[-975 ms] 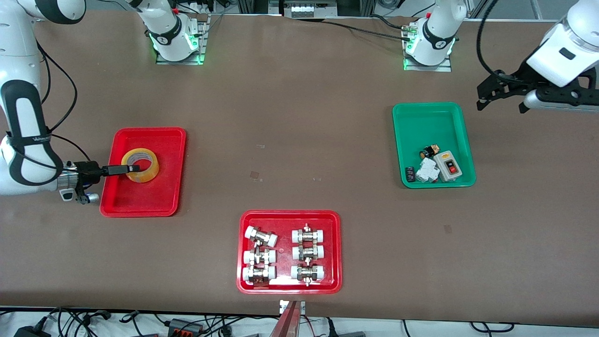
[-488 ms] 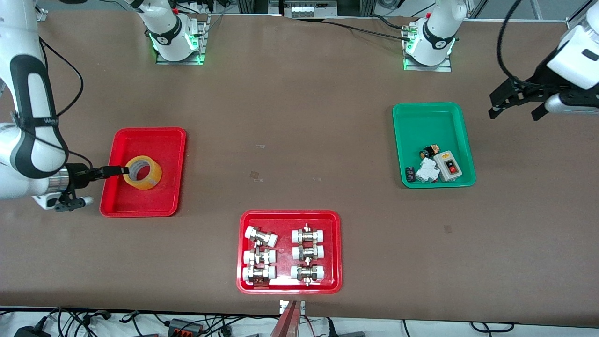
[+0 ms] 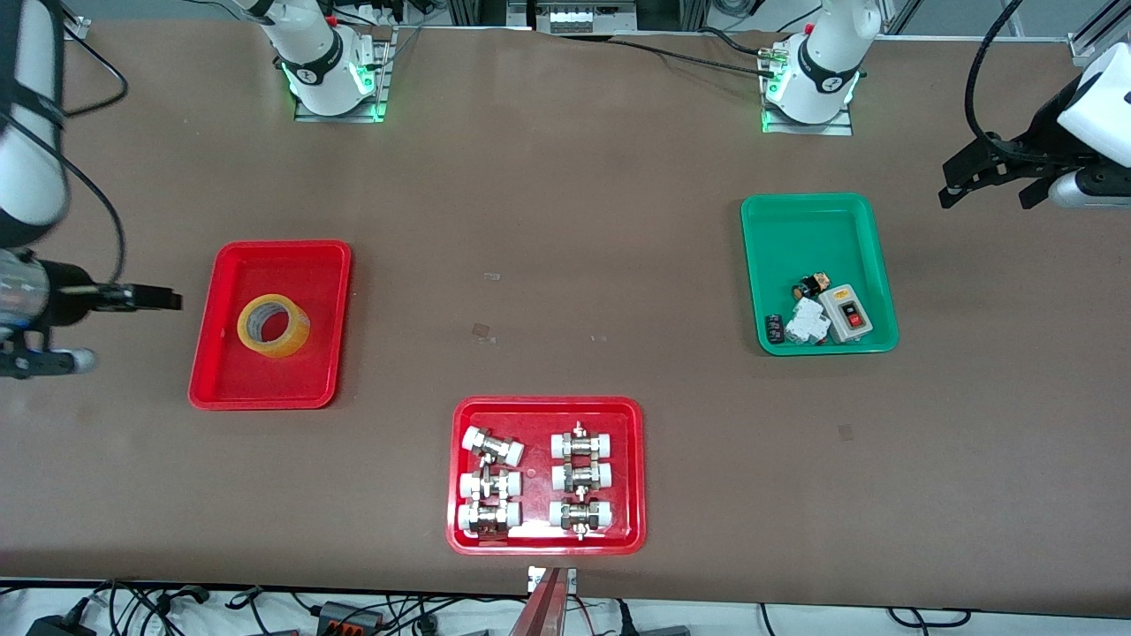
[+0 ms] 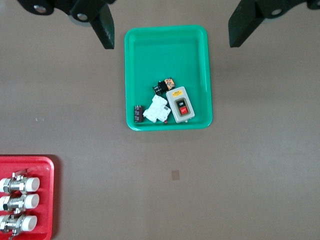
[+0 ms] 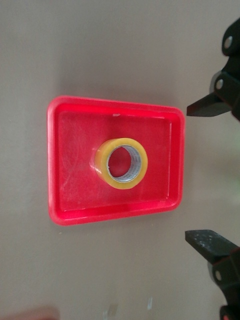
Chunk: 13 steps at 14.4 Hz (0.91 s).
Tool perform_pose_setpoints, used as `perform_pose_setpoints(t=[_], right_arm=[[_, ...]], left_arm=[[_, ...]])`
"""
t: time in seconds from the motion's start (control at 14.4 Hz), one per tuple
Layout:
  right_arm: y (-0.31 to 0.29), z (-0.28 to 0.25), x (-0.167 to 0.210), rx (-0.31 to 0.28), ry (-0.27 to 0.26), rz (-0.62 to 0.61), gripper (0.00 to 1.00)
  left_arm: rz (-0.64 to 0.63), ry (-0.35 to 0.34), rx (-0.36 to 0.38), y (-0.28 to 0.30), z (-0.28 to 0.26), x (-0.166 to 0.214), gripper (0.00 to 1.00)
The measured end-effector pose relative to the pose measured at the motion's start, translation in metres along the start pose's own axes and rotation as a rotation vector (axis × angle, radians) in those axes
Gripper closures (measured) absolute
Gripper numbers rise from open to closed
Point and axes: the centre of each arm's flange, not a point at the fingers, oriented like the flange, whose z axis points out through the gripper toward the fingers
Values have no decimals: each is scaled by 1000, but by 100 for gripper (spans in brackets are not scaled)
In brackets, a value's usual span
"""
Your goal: Left arm passes tape to right arm into tray
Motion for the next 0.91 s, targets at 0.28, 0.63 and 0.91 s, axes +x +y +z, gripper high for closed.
perform_pose_setpoints(t=[0.28,0.63,0.91], right_arm=[[-2,-59,-18,-7,67,8,0],[-16,-88,-17,-33,234,49,0],[-14,-73,-27,-45,300,54,0]], left_arm=[[7,-11,1,0,0,-1,0],[8,-13,11,-1,1,0,0],[10,-13,12,-1,1,0,0]])
